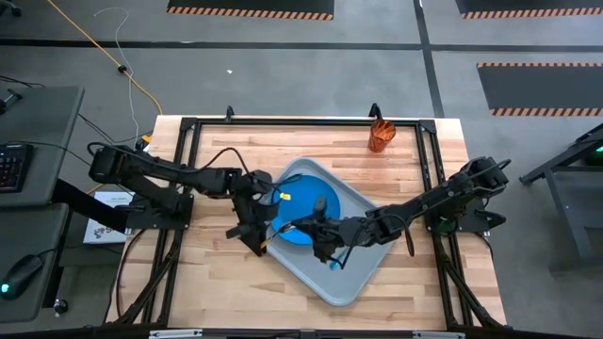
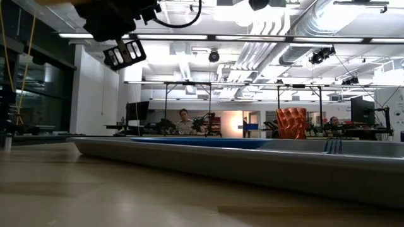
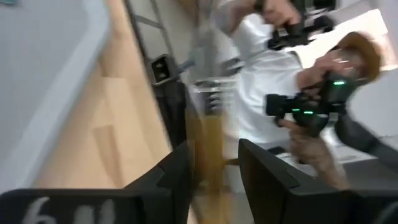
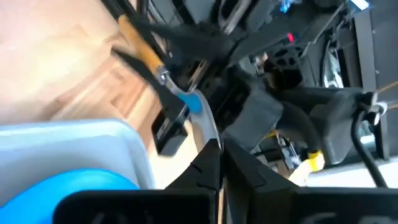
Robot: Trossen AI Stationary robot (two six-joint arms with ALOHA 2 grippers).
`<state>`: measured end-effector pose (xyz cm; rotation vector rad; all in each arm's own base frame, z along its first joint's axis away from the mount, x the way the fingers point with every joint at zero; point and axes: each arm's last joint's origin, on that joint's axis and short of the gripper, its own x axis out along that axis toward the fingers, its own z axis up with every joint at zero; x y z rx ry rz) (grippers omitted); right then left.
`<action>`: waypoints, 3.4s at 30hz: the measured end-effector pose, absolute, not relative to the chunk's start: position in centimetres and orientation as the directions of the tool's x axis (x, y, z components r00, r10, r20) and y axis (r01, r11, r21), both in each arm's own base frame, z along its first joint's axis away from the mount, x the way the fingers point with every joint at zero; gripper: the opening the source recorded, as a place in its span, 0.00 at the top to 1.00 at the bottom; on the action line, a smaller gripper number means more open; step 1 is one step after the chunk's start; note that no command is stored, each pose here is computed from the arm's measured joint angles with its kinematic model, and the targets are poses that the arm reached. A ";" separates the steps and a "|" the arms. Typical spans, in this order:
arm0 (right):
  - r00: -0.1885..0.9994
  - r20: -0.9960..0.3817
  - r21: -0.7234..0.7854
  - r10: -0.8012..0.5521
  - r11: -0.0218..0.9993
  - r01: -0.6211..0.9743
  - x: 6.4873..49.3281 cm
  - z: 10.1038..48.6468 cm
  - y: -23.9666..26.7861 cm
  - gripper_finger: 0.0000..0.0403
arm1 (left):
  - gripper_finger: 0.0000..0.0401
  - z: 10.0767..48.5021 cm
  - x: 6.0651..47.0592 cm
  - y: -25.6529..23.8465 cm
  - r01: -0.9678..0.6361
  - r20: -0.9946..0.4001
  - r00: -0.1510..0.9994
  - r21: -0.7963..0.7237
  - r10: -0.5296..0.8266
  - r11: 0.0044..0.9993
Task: Pick and place plate/cup/fork/spoon on tray
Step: Put the yellow spoon on the right side of the gray serving tray
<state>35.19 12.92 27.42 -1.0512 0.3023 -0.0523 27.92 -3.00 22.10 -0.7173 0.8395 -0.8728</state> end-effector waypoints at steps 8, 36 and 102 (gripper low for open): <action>0.916 -0.295 -0.794 -0.271 0.604 -0.077 33.6 28.1 12.4 1.00 | 0.69 23.4 28.0 -0.1 0.403 -0.252 0.412 -0.811 -0.876 0.423; 0.398 -0.911 0.189 0.108 0.967 0.169 23.8 32.9 13.0 1.00 | 0.69 31.3 22.3 5.1 0.316 -0.238 0.928 0.101 -0.285 0.944; -0.099 -0.930 0.366 0.353 0.916 -0.164 22.8 13.9 6.4 1.00 | 0.69 28.3 18.0 1.7 0.280 0.171 0.947 -0.031 -0.271 0.960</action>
